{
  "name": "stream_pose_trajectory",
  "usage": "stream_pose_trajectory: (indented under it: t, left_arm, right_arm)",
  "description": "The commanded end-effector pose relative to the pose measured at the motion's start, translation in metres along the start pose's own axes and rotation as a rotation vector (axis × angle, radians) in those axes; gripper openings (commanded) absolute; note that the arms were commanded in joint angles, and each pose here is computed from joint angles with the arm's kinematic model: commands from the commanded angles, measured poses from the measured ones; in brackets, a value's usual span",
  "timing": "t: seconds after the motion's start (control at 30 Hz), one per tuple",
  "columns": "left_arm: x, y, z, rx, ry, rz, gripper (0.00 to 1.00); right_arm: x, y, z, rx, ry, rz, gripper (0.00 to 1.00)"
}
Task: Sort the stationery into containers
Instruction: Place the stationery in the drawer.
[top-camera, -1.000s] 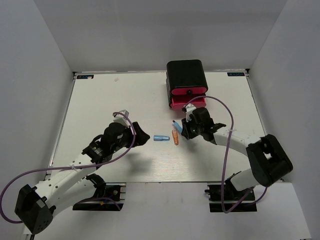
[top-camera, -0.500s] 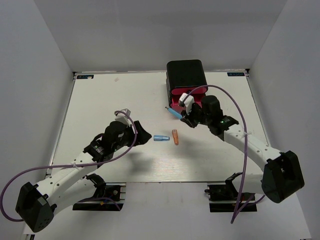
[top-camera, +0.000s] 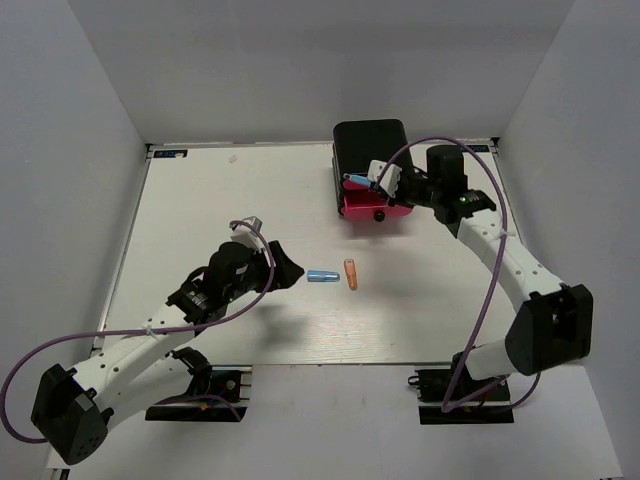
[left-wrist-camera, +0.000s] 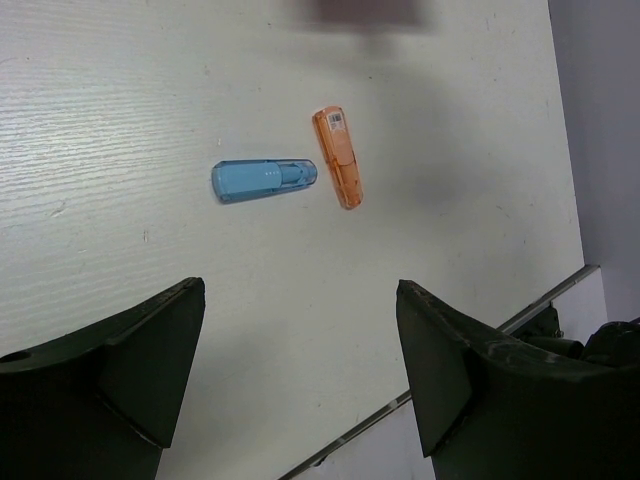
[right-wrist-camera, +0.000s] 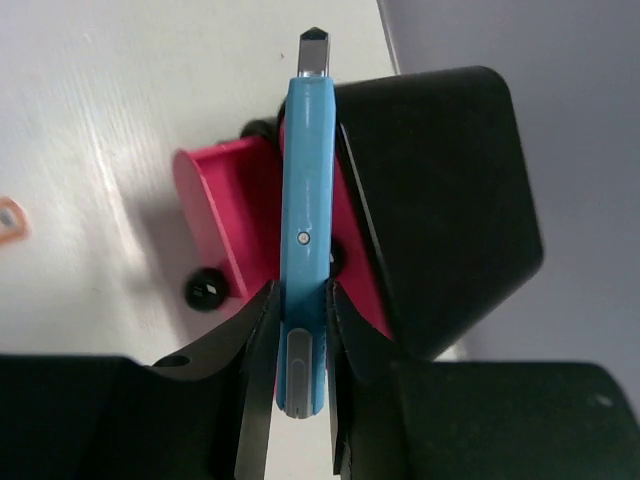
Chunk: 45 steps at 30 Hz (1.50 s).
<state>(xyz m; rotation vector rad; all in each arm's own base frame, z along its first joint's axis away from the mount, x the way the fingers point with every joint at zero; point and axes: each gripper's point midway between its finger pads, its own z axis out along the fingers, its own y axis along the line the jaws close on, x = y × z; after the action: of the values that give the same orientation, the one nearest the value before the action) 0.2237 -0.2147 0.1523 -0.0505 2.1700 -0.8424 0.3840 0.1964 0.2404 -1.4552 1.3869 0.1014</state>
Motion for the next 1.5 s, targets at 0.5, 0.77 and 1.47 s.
stream_pose_trajectory:
  t: [0.5,0.77,1.47]
  left_arm:
    - [-0.017,-0.016,-0.007,0.043,-0.043,0.015,0.87]
    - [-0.015,-0.014,-0.003,0.035,-0.035,0.015,0.87]
    - [-0.015,-0.014,-0.002,0.027,-0.026,0.015,0.87]
  right_arm:
    - [0.041,0.005,0.014,-0.322,-0.014,-0.254,0.00]
    - [0.059,0.004,0.027,-0.308,0.019,-0.206,0.00]
    - [0.077,0.003,0.043,-0.292,0.073,-0.185,0.39]
